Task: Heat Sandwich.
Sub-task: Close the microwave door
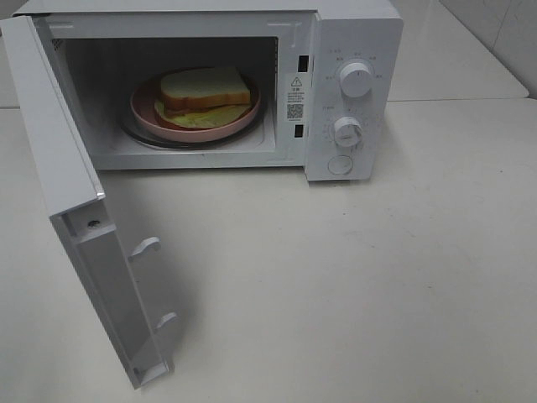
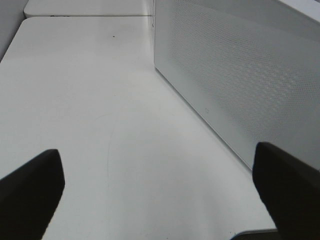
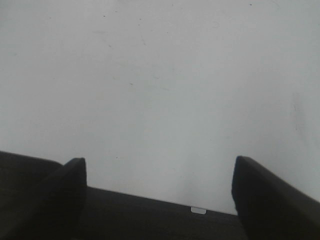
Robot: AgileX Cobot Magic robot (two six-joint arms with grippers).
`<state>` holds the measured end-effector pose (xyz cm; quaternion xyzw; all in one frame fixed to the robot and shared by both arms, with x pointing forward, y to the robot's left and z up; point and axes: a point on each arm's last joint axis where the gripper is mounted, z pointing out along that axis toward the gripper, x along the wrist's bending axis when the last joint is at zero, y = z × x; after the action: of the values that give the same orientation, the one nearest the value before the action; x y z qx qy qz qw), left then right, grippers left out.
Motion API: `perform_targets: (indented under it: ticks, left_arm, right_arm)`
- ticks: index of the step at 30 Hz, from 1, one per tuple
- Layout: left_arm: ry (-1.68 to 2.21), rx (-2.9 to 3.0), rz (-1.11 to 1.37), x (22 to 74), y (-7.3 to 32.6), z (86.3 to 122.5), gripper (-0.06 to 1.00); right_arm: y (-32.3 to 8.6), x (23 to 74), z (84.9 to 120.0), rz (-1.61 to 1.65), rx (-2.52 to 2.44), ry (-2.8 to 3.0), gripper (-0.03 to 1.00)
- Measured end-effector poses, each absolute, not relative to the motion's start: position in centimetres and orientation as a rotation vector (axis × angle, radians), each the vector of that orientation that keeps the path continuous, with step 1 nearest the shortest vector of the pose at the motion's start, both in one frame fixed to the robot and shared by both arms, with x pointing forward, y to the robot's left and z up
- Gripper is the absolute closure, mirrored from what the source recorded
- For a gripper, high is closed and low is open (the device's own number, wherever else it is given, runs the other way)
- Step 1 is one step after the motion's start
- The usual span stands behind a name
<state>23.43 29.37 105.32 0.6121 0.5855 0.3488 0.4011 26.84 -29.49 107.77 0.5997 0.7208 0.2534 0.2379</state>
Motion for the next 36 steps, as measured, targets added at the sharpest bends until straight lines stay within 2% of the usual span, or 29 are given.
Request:
perform_targets:
  ticks: [8, 19, 36]
  left_arm:
    - [1.480, 1.548, 0.882, 23.4, 29.4, 105.3, -0.02]
    - [1.480, 1.548, 0.882, 23.4, 29.4, 105.3, -0.02]
    - [1.480, 1.548, 0.882, 23.4, 29.4, 105.3, -0.02]
  right_arm:
    - [-29.8, 25.3, 105.3, 0.731, 1.654, 1.866, 0.20]
    - [-29.9, 23.3, 104.8, 0.895, 1.545, 1.701, 0.20]
    - [-30.0, 22.9, 104.8, 0.913, 1.545, 1.659, 0.20]
